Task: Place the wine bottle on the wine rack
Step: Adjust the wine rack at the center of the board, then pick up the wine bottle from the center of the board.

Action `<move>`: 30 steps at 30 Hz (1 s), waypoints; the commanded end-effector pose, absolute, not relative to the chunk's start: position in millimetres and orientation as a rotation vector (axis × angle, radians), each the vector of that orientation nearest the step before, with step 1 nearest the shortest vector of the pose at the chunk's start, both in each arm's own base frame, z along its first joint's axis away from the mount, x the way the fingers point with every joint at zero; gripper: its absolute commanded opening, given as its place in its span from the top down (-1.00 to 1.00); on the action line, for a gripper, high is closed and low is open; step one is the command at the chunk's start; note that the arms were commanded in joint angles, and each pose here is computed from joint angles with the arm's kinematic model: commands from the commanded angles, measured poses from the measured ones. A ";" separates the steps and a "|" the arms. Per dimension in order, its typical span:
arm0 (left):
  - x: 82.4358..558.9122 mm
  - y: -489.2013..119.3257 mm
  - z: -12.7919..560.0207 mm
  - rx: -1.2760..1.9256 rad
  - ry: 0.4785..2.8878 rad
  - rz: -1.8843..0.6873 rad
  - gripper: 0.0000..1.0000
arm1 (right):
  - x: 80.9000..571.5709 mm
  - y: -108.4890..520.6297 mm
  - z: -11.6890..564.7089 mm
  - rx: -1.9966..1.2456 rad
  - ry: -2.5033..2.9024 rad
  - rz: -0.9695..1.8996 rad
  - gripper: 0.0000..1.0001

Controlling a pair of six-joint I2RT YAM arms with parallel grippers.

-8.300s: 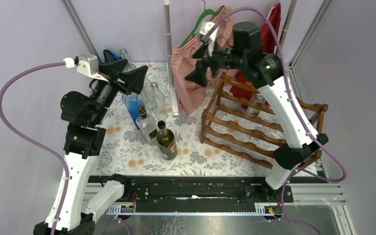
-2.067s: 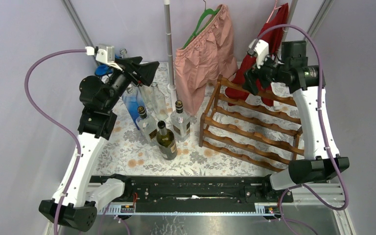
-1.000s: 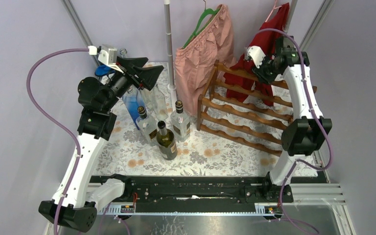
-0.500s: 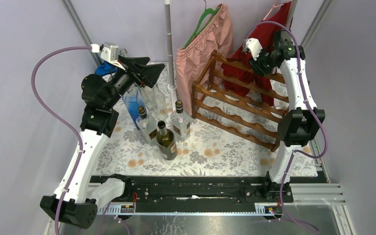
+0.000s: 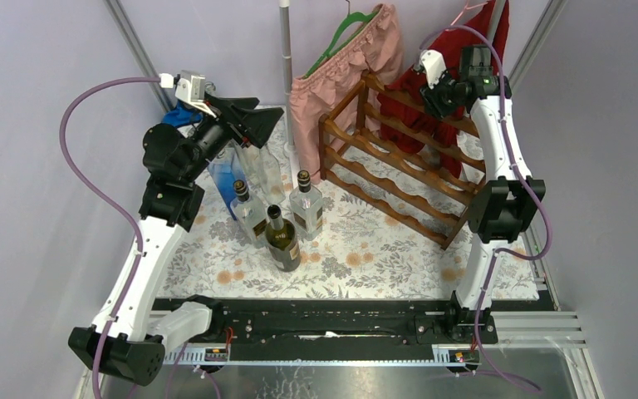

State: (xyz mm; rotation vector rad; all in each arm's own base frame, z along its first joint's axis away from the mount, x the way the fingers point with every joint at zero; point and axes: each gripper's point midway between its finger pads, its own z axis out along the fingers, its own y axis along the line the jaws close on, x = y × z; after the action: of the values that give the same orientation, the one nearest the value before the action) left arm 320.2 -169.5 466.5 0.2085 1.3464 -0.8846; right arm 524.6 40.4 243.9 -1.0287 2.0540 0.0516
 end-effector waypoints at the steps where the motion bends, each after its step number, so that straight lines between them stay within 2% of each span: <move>1: 308.4 -169.3 501.1 0.222 1.234 -0.894 -0.77 | 547.0 38.9 304.4 -0.940 1.863 -0.056 0.01; 5: 307.9 -170.2 502.5 0.211 1.237 -0.907 -0.76 | 522.5 49.6 327.4 -0.912 1.854 0.026 -0.25; 11: 306.1 -179.9 503.9 0.209 1.315 -0.938 -0.76 | 457.5 63.4 363.7 -0.919 1.872 0.146 -0.85; 14: 302.9 -188.8 504.1 0.230 1.336 -0.954 -0.76 | 418.3 75.1 385.4 -0.913 1.843 0.228 -0.97; 18: 298.9 -202.9 510.5 0.252 1.332 -0.997 -0.76 | 372.2 109.5 419.3 -0.856 1.740 0.483 -1.00; 25: 295.7 -210.4 533.6 0.267 1.300 -1.012 -0.77 | 319.7 163.8 542.6 -0.491 1.472 1.163 -1.00; 30: 297.1 -211.5 537.3 0.249 1.301 -1.030 -0.78 | 289.5 162.8 631.4 -0.358 1.234 1.323 -1.00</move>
State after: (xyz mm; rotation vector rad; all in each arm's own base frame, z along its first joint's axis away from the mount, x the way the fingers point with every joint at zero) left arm 302.6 -212.6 522.3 0.2652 1.3323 -1.0138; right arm 331.5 155.7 543.2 -0.4731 1.4455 1.0428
